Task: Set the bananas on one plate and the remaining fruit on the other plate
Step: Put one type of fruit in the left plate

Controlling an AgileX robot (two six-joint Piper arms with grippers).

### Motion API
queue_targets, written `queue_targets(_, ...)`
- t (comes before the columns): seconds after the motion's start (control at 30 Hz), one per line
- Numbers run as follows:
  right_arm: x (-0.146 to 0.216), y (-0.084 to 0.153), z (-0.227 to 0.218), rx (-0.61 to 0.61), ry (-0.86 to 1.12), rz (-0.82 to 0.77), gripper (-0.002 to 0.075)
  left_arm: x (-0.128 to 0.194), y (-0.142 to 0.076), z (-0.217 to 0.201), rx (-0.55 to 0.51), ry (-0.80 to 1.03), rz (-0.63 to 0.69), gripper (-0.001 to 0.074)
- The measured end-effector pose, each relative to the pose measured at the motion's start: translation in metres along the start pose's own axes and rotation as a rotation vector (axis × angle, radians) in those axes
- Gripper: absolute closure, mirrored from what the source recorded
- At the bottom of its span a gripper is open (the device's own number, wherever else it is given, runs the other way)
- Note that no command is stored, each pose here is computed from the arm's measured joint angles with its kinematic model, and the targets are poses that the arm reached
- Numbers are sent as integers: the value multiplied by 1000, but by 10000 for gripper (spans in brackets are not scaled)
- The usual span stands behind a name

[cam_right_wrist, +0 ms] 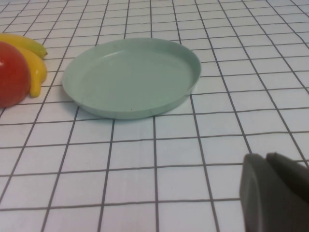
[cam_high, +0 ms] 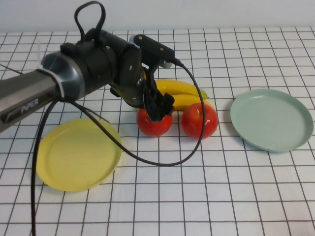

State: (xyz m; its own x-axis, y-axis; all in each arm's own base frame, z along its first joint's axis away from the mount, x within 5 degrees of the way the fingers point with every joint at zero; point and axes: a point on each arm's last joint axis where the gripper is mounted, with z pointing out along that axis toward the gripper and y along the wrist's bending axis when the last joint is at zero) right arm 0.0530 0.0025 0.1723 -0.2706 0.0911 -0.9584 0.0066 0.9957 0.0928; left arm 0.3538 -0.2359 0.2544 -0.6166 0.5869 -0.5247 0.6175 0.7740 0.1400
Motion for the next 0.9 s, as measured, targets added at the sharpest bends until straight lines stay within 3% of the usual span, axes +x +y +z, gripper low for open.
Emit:
queue_targets(0.33,0,0,0,0,0,0,741,0,0,36,4,40,0,66)
queue_targets(0.57,0,0,0,0,0,0,741,1,1,40,6,41,-10,68)
queue_targets(0.73,0,0,0,0,0,0,741,1,2,40,7,41,-18,161)
queue_targets(0.9,0,0,0,0,0,0,741,-1,6,30,-26,36,-21,164)
